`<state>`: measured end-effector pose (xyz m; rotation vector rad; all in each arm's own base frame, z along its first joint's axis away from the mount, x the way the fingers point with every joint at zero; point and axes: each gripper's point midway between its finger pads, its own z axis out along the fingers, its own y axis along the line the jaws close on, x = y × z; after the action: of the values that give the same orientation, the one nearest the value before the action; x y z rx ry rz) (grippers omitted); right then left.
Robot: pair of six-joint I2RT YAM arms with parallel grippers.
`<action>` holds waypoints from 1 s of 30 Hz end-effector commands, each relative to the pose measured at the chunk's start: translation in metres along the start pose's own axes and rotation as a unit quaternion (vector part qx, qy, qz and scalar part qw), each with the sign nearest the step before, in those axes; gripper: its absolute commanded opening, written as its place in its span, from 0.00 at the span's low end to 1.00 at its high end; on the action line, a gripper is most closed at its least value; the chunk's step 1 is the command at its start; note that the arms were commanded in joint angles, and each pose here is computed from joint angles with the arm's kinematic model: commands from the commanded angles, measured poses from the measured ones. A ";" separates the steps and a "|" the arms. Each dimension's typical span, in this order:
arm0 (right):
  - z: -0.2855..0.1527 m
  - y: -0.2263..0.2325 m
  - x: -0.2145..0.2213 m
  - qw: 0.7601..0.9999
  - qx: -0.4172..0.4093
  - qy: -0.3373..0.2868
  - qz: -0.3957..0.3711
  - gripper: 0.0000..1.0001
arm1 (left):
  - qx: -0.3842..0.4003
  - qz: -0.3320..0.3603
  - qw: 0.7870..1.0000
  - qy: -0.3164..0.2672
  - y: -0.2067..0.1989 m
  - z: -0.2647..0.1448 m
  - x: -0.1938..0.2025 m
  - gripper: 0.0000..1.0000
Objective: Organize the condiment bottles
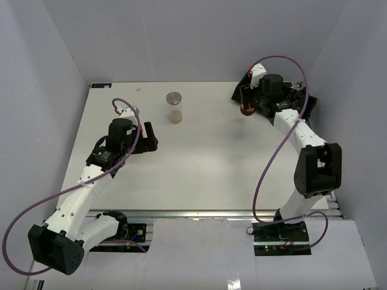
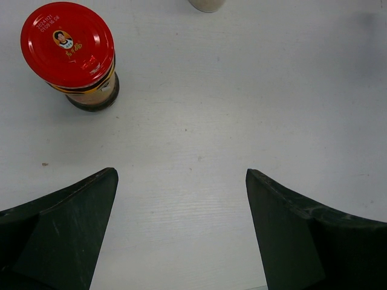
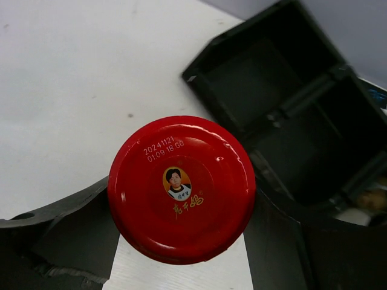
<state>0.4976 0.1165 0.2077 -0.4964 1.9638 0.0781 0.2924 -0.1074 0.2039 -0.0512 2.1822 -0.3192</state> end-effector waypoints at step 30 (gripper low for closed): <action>0.076 -0.217 -0.086 0.964 0.195 -0.165 0.078 0.08 | 0.073 0.017 0.997 0.000 -0.022 0.001 0.005 0.98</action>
<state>0.6475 -0.0368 0.1830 -0.0613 1.9256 -0.1089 0.2881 -0.1269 0.2003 0.0460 2.1772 -0.4368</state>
